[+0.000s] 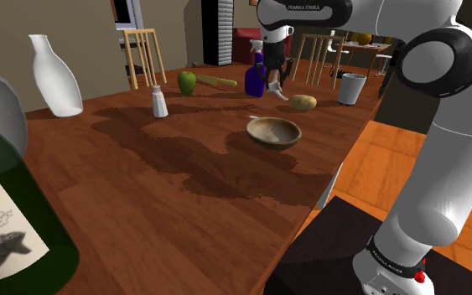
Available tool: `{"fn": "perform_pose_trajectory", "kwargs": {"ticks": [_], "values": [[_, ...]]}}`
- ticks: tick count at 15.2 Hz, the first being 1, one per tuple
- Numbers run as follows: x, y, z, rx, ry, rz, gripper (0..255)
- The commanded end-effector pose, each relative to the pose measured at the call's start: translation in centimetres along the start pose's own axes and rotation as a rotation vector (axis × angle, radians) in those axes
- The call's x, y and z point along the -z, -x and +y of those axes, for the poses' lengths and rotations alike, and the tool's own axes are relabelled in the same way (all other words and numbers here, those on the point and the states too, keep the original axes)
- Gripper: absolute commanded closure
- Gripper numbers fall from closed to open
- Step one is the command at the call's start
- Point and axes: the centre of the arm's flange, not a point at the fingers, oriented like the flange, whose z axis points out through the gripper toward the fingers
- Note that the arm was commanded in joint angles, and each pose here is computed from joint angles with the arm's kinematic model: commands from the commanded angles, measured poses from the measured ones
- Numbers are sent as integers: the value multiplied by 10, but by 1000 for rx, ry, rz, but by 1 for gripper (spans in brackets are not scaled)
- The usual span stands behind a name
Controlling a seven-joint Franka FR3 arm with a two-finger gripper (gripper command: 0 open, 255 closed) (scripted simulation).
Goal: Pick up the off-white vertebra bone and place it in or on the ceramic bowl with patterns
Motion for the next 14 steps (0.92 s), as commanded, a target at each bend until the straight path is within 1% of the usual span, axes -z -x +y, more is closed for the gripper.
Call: {"fn": "perform_pose_trajectory", "kwargs": {"ticks": [1,12,14], "values": [[10,0,2,0,0,0,255],[66,-6,12,0,0,0,255],[72,19,7,0,0,0,255]]}}
